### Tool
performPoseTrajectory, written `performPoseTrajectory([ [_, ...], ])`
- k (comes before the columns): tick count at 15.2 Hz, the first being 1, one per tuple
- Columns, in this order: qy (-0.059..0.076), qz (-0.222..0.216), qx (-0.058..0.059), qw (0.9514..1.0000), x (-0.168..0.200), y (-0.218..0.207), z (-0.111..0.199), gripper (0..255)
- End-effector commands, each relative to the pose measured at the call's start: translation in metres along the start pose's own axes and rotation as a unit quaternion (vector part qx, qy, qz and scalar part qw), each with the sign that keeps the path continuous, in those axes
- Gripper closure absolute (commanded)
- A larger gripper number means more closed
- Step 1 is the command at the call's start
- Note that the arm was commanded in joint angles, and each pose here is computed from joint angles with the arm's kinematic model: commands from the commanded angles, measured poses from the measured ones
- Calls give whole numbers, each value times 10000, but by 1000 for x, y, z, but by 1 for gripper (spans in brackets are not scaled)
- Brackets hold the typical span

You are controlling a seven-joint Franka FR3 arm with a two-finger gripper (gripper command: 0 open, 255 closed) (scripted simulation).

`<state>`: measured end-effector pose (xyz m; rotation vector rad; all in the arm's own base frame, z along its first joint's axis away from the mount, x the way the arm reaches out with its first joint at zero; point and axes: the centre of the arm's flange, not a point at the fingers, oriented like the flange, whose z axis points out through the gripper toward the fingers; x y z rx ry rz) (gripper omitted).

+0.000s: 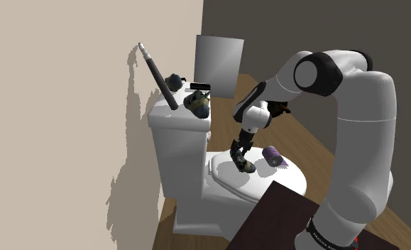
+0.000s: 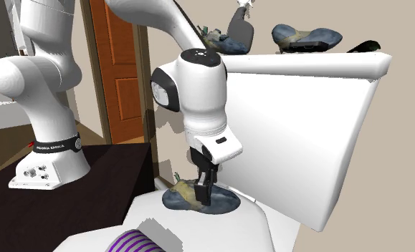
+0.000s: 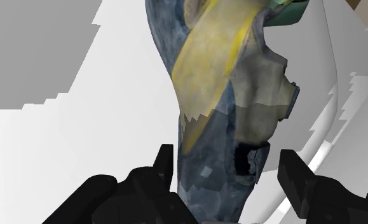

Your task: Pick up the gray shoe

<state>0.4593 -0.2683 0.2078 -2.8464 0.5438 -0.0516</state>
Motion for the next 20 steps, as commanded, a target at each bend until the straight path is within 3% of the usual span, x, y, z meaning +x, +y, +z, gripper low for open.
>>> performPoseTrajectory([
  [1,-11,2,1,10000,0,0,1,255],
  [20,-10,2,1,10000,-2,-19,-76,255],
])
